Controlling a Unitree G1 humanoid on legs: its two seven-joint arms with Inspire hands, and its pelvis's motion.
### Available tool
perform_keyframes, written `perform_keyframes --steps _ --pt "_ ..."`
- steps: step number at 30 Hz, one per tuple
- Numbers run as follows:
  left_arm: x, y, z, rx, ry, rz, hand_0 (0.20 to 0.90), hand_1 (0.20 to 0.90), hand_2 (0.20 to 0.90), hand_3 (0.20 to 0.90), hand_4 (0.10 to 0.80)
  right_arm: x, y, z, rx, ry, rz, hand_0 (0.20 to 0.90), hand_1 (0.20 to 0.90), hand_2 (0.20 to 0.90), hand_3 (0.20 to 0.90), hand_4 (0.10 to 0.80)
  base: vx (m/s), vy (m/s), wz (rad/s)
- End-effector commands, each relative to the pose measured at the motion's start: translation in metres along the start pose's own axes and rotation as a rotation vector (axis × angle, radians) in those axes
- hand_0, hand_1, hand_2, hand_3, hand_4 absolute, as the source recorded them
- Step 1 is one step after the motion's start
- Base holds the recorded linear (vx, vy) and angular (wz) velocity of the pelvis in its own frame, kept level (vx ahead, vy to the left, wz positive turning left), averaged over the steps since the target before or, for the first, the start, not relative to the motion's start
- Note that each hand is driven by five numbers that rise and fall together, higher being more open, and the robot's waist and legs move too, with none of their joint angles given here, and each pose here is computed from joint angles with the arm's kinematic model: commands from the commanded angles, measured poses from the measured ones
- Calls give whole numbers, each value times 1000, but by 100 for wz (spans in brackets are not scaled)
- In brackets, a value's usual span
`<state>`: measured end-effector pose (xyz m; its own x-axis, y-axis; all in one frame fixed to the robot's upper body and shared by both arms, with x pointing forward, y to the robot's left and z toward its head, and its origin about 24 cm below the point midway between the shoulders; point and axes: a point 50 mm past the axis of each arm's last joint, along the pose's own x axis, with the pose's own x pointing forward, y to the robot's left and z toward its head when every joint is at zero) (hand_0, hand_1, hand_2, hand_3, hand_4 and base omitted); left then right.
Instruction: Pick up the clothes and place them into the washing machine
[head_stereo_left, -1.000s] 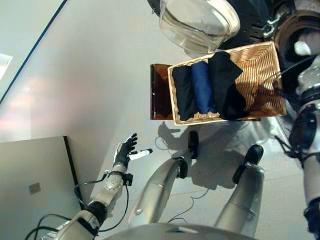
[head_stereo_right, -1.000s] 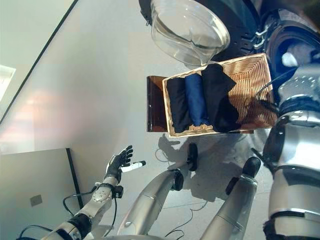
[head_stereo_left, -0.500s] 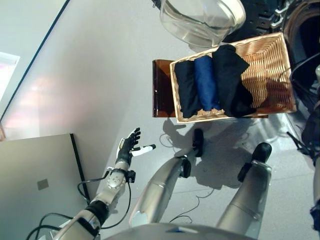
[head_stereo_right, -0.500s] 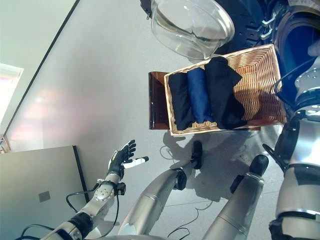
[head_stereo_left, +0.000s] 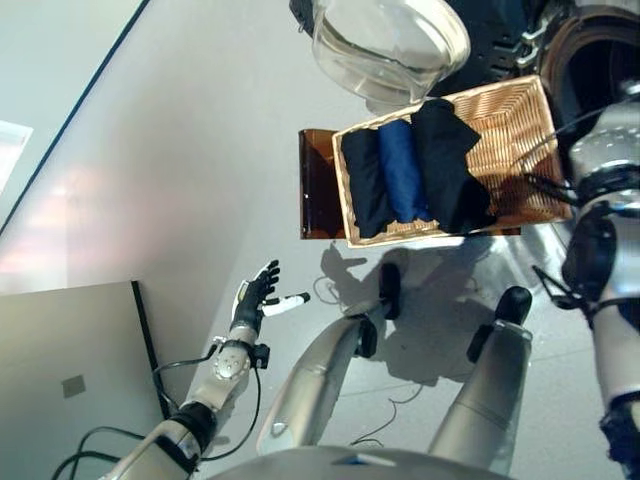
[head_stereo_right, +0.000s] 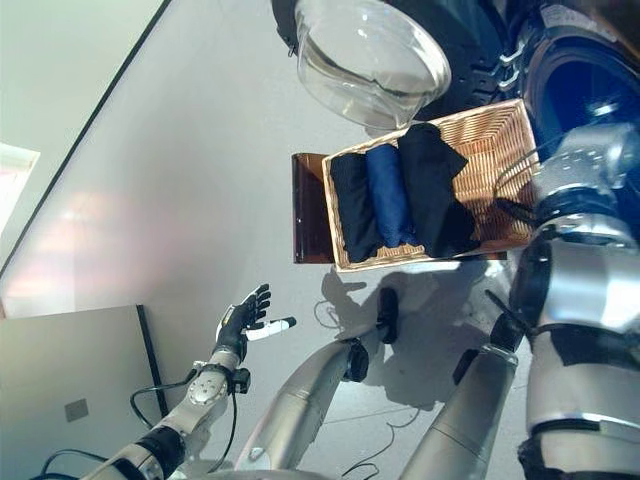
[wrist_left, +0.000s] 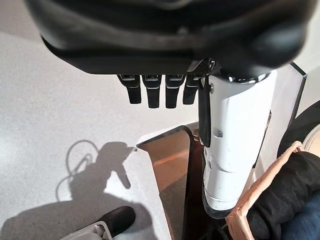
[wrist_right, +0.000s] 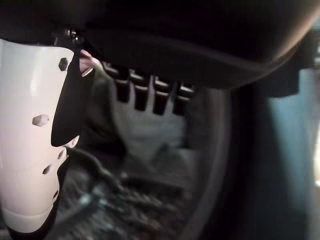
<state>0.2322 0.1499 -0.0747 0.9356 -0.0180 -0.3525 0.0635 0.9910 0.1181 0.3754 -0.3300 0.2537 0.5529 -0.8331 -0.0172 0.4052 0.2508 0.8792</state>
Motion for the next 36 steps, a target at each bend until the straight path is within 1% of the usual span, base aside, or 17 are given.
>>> perform_keyframes --steps 1,2,6,7,8,9,10,12,13,14,17,20,22,27,30,33,36 --pt "0 32 -10 2 50 126 900 900 900 900 800 -7 -12 -20 -52 17 94 900 900 900 900 800 18 -19 -7" --pt "0 33 -11 4 52 128 900 900 900 900 800 -8 -13 -21 -51 20 93 900 900 900 900 800 7 -31 -7" --pt "2 34 -14 25 83 132 900 900 900 900 800 -24 -41 -60 -156 131 63 900 900 900 900 800 13 -42 -14" --pt "2 33 -15 24 89 131 900 900 900 900 800 -30 -53 -74 -237 168 63 900 900 900 900 800 26 -45 -10" --pt "0 36 -18 28 99 138 900 900 900 900 800 -33 -56 -79 -307 184 81 900 900 900 900 800 19 -44 -12" --pt "0 37 -19 39 103 140 900 900 900 900 800 -34 -60 -83 -427 189 111 900 900 900 900 800 17 -60 -18" --pt "-2 39 -22 38 113 151 900 900 900 900 800 -43 -63 -95 -537 212 162 900 900 900 900 800 10 -86 -22" --pt "-3 43 -24 51 123 163 900 900 900 900 800 -49 -66 -104 -687 220 234 900 900 900 900 800 -51 -93 -18" --pt "-3 44 -24 62 127 165 900 900 900 900 800 -52 -71 -109 -808 221 271 900 900 900 900 800 3 -107 -14" --pt "-3 48 -25 77 134 170 900 900 900 900 800 -51 -76 -110 -985 208 321 900 900 900 900 800 1 -102 -9" --pt "-5 53 -28 89 150 193 900 900 900 900 800 -61 -78 -124 -1259 186 449 900 900 900 900 800 21 -85 7" --pt "-6 57 -29 95 158 212 900 900 900 900 800 -68 -79 -130 -1388 155 502 900 900 900 900 800 -7 -49 6" --pt "-7 62 -31 94 169 232 900 900 900 900 800 -73 -79 -135 -1410 157 516 900 900 900 900 800 -1 -55 11" --pt "-8 65 -31 90 166 245 900 900 900 900 800 -70 -82 -133 -1448 145 486 900 900 900 900 800 -6 -46 9" --pt "-9 70 -30 91 160 264 900 900 900 900 800 -68 -75 -130 -1487 105 473 900 900 900 900 800 -19 -21 9" --pt "-8 72 -28 92 151 280 900 900 900 900 800 -62 -70 -122 -1512 60 418 900 900 900 900 800 -20 -4 14" --pt "-4 70 -19 84 110 279 900 900 900 900 800 -58 -63 -115 -1504 19 379 900 900 900 900 800 -21 8 9"
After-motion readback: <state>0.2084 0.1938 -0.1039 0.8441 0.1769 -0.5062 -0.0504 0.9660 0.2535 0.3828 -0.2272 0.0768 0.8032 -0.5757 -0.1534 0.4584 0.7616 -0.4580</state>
